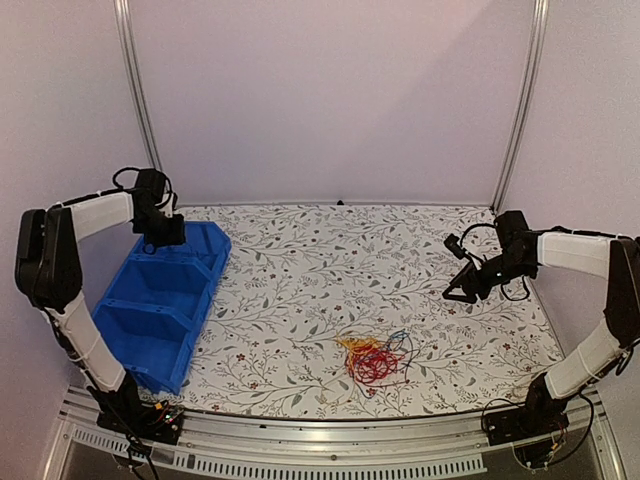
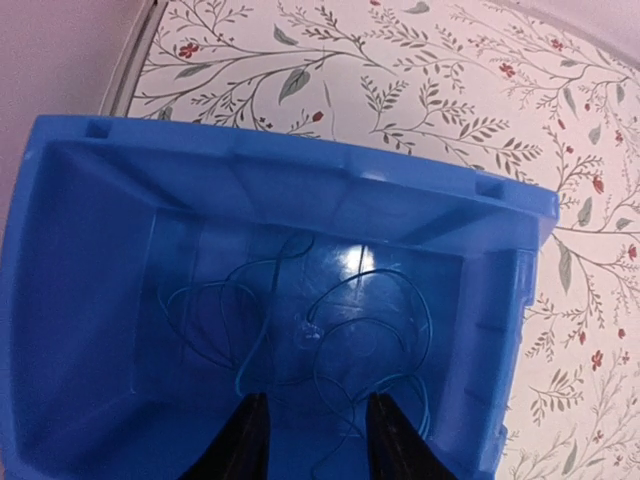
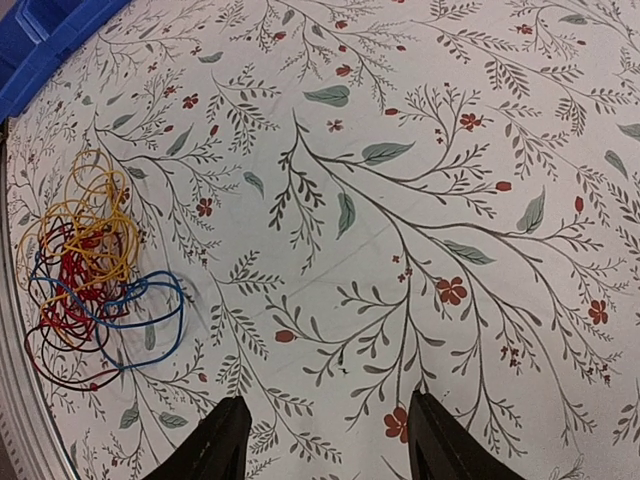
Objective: Untangle the cables
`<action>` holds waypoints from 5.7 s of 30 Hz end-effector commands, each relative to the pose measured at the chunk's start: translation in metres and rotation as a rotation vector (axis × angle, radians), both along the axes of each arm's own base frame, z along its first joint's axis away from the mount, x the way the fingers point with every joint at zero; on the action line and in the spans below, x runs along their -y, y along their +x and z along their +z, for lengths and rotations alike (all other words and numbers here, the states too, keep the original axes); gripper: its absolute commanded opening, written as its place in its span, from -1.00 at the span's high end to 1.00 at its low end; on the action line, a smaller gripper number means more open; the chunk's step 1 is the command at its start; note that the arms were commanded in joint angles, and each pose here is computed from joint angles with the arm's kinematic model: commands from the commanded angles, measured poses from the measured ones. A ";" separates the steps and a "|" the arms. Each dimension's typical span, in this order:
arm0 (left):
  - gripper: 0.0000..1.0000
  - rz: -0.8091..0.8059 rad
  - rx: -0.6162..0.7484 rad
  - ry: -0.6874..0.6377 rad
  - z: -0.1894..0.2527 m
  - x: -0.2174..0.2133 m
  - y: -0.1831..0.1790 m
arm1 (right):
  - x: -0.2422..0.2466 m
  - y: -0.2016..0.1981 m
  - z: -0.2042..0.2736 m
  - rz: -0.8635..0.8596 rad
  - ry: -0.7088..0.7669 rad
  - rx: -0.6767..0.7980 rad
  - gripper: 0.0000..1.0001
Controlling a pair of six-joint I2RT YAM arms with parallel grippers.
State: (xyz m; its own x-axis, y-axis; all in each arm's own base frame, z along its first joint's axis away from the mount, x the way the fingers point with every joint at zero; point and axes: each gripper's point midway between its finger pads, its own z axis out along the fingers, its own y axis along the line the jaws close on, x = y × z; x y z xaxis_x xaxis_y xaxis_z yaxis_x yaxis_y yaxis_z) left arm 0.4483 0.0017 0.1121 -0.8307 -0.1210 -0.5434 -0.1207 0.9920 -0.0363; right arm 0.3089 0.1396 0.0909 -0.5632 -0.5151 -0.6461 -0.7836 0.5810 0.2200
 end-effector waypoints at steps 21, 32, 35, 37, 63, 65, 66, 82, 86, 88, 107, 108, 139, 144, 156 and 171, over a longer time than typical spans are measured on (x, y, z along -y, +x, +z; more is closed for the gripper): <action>-0.99 -0.488 0.911 -0.492 0.241 0.216 -0.076 | -0.069 -0.063 -0.013 0.381 -0.037 -0.002 -0.12; -0.16 -1.007 0.358 -0.491 0.084 0.389 -0.154 | -0.101 -0.073 0.001 0.500 -0.093 0.121 -0.05; -0.09 -0.991 0.230 -0.504 0.039 0.404 -0.179 | -0.113 -0.077 0.005 0.561 -0.129 0.172 -0.02; -0.08 -0.944 0.181 -0.542 0.021 0.406 -0.187 | -0.121 -0.081 0.006 0.602 -0.147 0.188 -0.01; -0.13 -0.795 0.091 -0.614 -0.008 0.402 -0.182 | -0.162 -0.105 -0.013 0.841 -0.274 0.245 0.57; -0.13 -0.806 0.086 -0.621 -0.010 0.405 -0.184 | -0.163 -0.104 -0.007 0.836 -0.265 0.263 0.57; -0.14 -0.810 0.082 -0.625 -0.010 0.406 -0.185 | -0.163 -0.105 -0.005 0.834 -0.261 0.267 0.57; -0.14 -0.805 0.064 -0.627 -0.018 0.406 -0.189 | -0.183 -0.120 -0.004 0.878 -0.268 0.310 0.49; -0.14 -0.804 0.058 -0.628 -0.020 0.406 -0.190 | -0.185 -0.121 -0.005 0.887 -0.271 0.299 0.85; -0.14 -0.808 0.060 -0.631 -0.020 0.406 -0.191 | -0.186 -0.121 -0.004 0.885 -0.273 0.293 0.97; -0.42 -1.088 0.656 -0.782 0.088 0.464 -0.236 | -0.198 -0.096 0.177 0.727 0.040 0.403 1.00; -0.42 -1.082 0.684 -0.790 0.088 0.471 -0.231 | -0.198 -0.095 0.190 0.723 0.069 0.414 1.00; 0.34 -1.072 0.591 -0.817 -0.002 0.514 -0.232 | -0.131 -0.023 0.397 0.430 0.423 0.734 1.00; 0.17 -1.078 0.680 -0.856 0.033 0.492 -0.244 | -0.130 -0.019 0.374 0.401 0.405 0.689 1.00; -0.05 -1.001 0.883 -0.713 0.096 0.466 -0.228 | -0.132 -0.014 0.323 0.383 0.395 0.581 1.00; -0.28 -1.050 1.033 -0.332 0.142 0.511 -0.195 | -0.146 -0.007 0.294 0.360 0.510 0.396 1.00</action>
State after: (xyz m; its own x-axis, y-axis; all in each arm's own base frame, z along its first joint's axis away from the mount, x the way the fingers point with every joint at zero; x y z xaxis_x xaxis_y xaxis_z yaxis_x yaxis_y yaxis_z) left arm 0.2477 -0.4870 0.2959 0.0803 -0.1517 -0.9852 0.8508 0.5254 -0.0115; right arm 0.3016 0.2814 0.3795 -0.0589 -0.2527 -0.9657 -0.9798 0.2001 0.0074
